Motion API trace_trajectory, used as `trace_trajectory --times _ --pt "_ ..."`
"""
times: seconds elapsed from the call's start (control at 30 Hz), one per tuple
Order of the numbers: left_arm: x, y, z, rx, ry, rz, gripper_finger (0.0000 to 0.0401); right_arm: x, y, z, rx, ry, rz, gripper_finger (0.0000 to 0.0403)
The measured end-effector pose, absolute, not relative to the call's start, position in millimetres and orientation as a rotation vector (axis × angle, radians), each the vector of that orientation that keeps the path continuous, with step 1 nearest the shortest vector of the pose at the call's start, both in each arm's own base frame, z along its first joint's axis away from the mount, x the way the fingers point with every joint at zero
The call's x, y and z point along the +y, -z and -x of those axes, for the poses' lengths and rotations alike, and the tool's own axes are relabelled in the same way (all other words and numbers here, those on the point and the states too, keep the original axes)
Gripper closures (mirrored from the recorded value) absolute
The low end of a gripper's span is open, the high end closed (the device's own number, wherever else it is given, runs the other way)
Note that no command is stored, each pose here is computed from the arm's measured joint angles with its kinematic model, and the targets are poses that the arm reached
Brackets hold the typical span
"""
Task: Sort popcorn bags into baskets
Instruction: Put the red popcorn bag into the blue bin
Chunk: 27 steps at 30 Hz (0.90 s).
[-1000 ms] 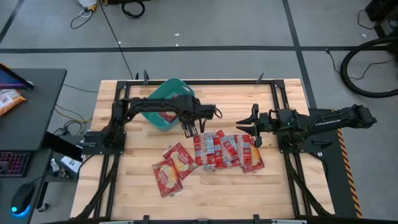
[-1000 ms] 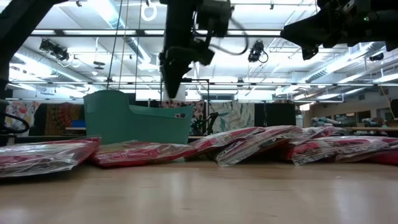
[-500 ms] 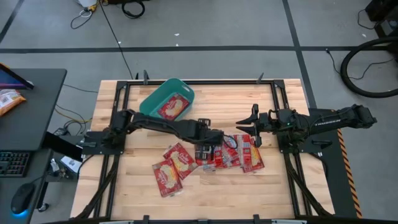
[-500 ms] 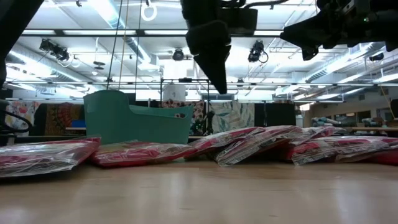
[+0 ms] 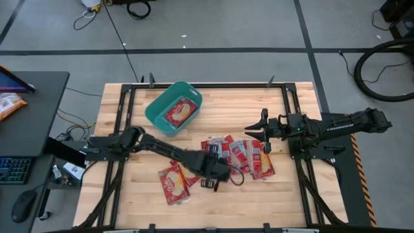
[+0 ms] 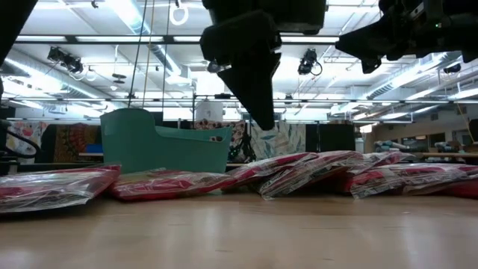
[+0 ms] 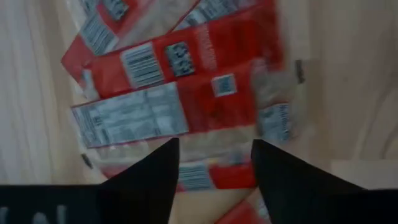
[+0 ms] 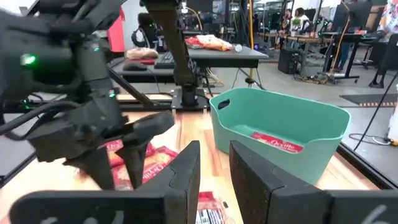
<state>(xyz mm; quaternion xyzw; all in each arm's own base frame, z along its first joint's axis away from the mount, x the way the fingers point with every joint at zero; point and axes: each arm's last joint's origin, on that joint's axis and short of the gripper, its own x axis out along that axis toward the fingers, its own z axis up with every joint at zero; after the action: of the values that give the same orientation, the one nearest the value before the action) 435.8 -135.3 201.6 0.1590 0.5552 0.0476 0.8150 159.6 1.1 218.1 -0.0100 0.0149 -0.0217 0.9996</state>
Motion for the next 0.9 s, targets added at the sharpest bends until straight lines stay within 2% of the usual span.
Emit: trace_trajectory --times 0.17,0.27,0.9 --pt "-155.8 -194.0 -430.7 1.18 -0.125 -0.311 0.013 1.1 -218.1 -160.4 0.026 0.044 0.02 0.0312" --pt "-161.8 -187.6 -429.1 1.188 -0.142 -0.319 0.0114 1.1 -217.9 -161.4 0.024 0.043 0.019 0.0312" --pt "-165.5 -138.5 -431.5 1.272 -0.248 -0.446 0.0111 1.4 -216.4 -165.3 0.025 0.04 0.02 0.0312"
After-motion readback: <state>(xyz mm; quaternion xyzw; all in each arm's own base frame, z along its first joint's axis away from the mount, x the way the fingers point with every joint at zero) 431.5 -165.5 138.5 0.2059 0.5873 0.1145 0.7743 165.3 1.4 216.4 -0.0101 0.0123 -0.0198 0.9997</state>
